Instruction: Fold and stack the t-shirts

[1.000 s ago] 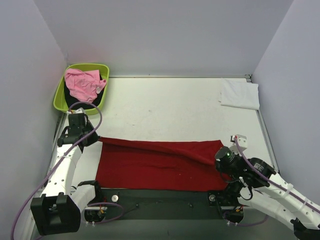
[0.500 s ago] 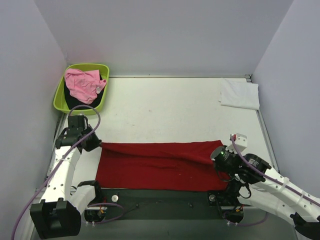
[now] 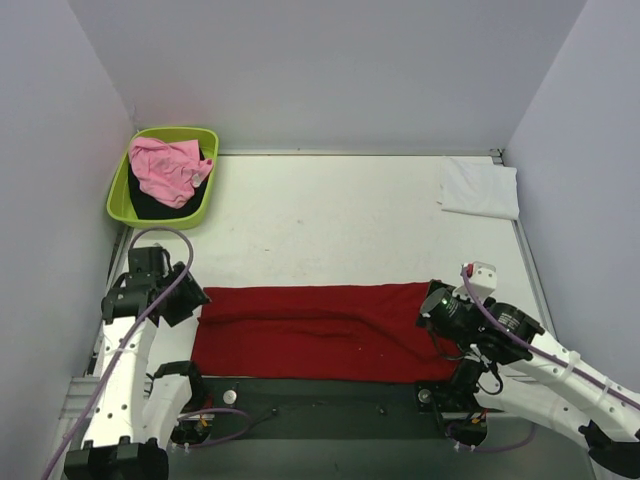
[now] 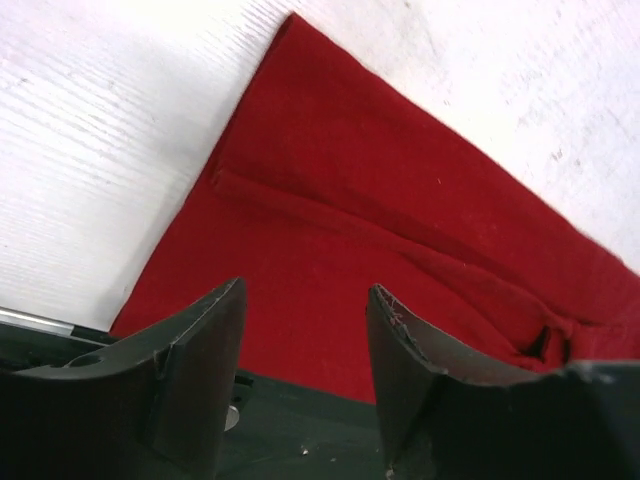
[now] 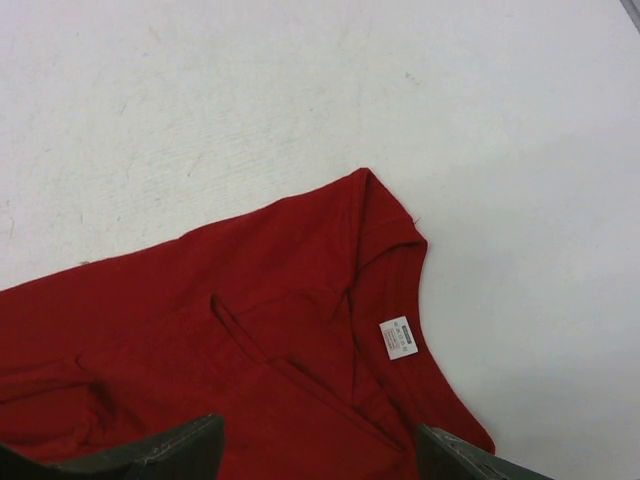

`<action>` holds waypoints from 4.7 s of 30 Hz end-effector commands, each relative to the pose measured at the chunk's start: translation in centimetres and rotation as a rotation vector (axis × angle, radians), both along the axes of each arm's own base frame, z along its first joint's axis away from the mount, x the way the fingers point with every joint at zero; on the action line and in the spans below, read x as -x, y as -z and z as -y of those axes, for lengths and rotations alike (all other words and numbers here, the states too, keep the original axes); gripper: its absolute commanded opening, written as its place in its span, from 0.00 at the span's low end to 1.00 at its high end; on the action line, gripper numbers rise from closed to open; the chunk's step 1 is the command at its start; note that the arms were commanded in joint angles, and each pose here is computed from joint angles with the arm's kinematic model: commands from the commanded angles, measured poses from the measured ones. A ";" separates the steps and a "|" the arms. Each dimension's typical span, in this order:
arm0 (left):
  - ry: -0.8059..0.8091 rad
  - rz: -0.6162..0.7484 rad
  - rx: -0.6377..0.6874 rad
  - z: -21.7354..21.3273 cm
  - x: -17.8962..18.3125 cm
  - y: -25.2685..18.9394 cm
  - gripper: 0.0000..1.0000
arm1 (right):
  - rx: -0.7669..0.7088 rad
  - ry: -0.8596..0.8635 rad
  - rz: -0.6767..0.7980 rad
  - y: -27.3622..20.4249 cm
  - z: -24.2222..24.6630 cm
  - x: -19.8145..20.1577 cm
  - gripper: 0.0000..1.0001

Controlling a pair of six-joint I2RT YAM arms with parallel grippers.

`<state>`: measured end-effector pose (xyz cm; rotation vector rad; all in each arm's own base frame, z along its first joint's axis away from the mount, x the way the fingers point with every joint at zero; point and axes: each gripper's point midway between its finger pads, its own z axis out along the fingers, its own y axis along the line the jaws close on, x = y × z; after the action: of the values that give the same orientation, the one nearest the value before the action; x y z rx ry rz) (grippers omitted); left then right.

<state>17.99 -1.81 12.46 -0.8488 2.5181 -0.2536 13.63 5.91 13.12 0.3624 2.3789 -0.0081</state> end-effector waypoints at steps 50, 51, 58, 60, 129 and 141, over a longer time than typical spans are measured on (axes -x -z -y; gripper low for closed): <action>-0.013 -0.064 0.068 4.2 -10.8 12.7 0.60 | -0.025 -0.010 -0.351 15.9 -5.5 -11.4 0.80; -0.018 -0.078 0.064 4.1 -10.8 13.2 0.60 | -0.027 -0.012 -0.356 16.0 -5.6 -11.5 0.81; -0.042 -0.078 0.059 4.3 -14.6 13.7 0.60 | -0.030 -0.020 -0.360 15.8 -6.0 -14.5 0.80; -0.044 -0.073 0.059 4.4 -16.1 13.6 0.59 | -0.029 -0.014 -0.357 15.7 -5.9 -15.7 0.80; 0.065 0.188 0.082 4.7 -17.0 0.8 0.60 | 0.053 -0.142 -0.229 8.7 -8.7 -18.4 0.00; 0.069 0.212 0.096 4.8 -15.5 0.7 0.60 | 0.129 -0.200 -0.187 6.7 -7.8 -11.5 0.00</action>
<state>33.73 -6.58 11.18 -0.7531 2.3835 -0.4413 27.89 16.01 7.07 0.0726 2.5489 0.0187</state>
